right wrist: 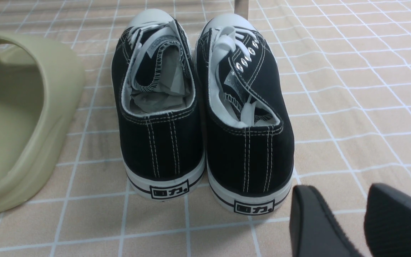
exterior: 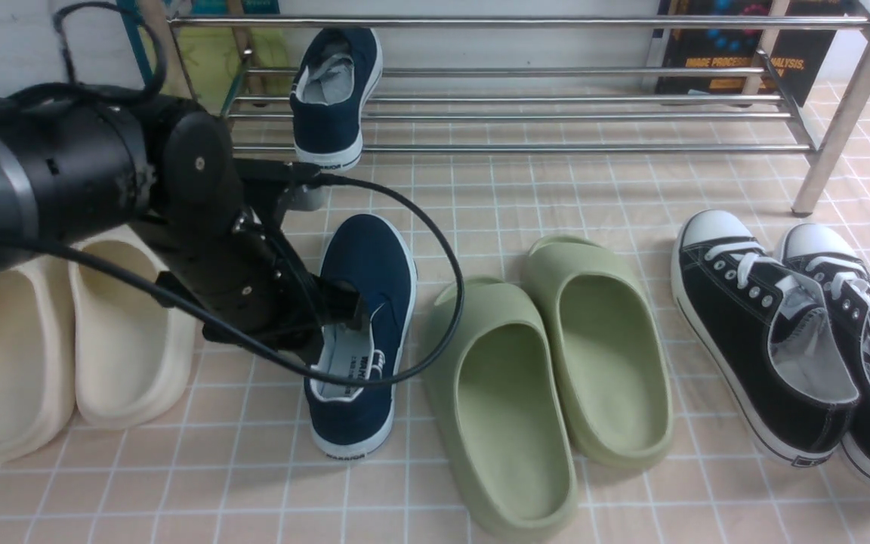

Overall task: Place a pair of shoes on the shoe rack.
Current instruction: Use the left arm to grab the shoe closest to it, then use the left arm to put a shoe into the shoe rack

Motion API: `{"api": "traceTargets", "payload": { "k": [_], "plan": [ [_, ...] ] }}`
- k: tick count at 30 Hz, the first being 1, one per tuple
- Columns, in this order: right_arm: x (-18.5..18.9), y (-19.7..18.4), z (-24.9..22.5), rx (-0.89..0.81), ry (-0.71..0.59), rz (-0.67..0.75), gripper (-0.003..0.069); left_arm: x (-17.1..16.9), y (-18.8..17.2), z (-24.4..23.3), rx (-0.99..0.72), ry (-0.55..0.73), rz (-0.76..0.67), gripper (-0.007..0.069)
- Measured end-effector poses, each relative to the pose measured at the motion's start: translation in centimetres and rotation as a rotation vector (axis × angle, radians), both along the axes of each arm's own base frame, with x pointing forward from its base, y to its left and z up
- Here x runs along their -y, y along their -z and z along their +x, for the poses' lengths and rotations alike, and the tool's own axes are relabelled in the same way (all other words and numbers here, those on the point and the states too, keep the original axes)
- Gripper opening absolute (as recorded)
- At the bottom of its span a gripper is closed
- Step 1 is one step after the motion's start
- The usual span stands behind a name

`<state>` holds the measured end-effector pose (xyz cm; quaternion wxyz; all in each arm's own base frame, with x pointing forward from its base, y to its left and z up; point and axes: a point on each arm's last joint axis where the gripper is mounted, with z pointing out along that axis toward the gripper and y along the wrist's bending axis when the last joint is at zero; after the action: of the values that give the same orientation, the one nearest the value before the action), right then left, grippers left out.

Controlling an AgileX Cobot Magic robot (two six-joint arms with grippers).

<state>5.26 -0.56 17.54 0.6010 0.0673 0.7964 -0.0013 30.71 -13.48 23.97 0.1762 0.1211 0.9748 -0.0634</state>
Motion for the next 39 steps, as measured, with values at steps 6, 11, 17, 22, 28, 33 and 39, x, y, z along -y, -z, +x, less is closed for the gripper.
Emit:
{"api": "traceTargets", "payload": {
  "k": [6,11,17,22,28,33,39],
  "plan": [
    [0.0,0.0,0.0,0.0,0.0,0.0,0.0237,0.6,3.1,1.4,-0.038,-0.024,0.004,0.0463],
    [0.0,0.0,0.0,0.0,0.0,0.0,0.0237,1.0,4.8,2.0,-0.055,-0.037,-0.006,0.0286],
    [0.0,0.0,0.0,0.0,0.0,0.0,0.0237,1.2,1.6,2.4,0.002,-0.037,-0.038,0.0031],
    [0.0,0.0,0.0,0.0,0.0,0.0,0.0237,1.6,-4.1,3.3,0.142,-0.03,-0.097,0.003],
    [0.0,0.0,0.0,0.0,0.0,0.0,0.0237,3.3,-7.0,7.0,0.245,-0.037,-0.164,0.003],
    [0.0,0.0,0.0,0.0,0.0,0.0,0.0237,4.8,-5.2,10.6,0.211,-0.086,-0.172,0.003],
    [0.0,0.0,0.0,0.0,0.0,0.0,0.0237,6.0,-4.2,15.0,0.265,-0.175,-0.211,0.003]
  ]
}}
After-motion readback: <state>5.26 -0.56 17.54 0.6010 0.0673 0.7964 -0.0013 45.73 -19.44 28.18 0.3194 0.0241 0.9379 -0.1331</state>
